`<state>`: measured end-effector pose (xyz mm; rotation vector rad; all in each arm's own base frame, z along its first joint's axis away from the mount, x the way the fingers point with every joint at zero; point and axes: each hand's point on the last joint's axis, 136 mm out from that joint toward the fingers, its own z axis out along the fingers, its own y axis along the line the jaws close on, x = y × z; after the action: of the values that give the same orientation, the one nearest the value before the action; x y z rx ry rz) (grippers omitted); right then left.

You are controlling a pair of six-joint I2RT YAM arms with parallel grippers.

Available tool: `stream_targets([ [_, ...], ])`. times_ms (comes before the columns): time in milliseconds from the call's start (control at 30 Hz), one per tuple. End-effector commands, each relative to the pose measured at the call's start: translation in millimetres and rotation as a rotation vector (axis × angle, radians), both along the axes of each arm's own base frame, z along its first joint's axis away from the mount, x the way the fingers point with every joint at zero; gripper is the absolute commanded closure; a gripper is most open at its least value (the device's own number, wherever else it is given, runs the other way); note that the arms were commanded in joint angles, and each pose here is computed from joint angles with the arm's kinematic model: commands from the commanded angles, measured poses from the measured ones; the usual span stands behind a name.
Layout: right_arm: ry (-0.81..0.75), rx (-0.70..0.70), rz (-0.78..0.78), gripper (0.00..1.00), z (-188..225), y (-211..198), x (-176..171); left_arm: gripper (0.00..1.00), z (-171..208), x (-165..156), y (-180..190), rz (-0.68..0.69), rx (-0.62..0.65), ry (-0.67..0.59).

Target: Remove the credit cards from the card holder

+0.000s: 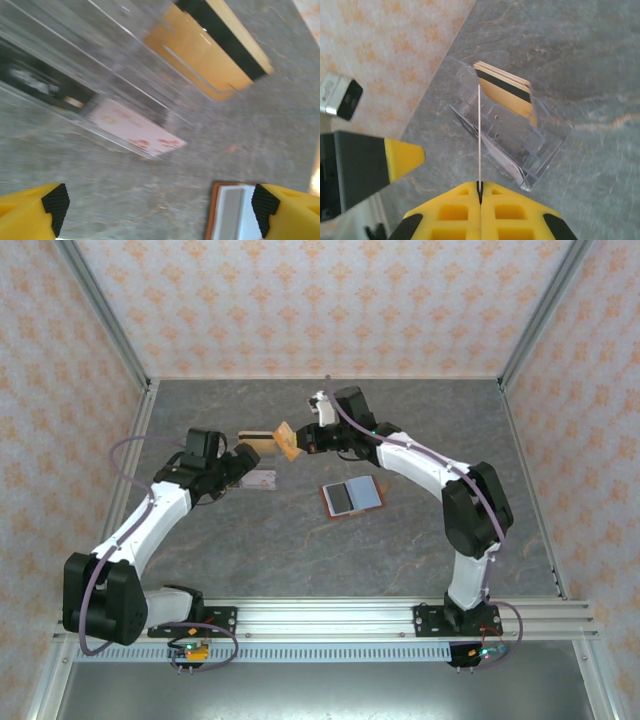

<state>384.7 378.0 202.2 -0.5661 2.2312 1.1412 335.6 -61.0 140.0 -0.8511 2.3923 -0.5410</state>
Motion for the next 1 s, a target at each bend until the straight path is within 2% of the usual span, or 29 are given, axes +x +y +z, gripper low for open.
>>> stream_targets([
  [0, -0.205, -0.170, 0.105, 1.00, -14, 12, 7, 0.00, -13, -24, 35, 0.049, 0.124, 0.083],
  [133, -0.365, -0.268, 0.193, 1.00, -9, 36, 19, 0.00, -16, -34, 53, 0.085, 0.138, 0.109],
  [467, -0.608, -0.299, 0.445, 1.00, -6, 72, 35, 0.00, -18, -40, 64, 0.098, 0.135, 0.131],
  [667, -0.705, -0.304, 0.538, 1.00, -8, 82, 38, 0.00, -20, -38, 61, 0.085, 0.122, 0.139],
  [967, -0.766, -0.372, 0.630, 1.00, -21, 83, 43, 0.00, -21, -40, 62, 0.071, 0.135, 0.154],
])
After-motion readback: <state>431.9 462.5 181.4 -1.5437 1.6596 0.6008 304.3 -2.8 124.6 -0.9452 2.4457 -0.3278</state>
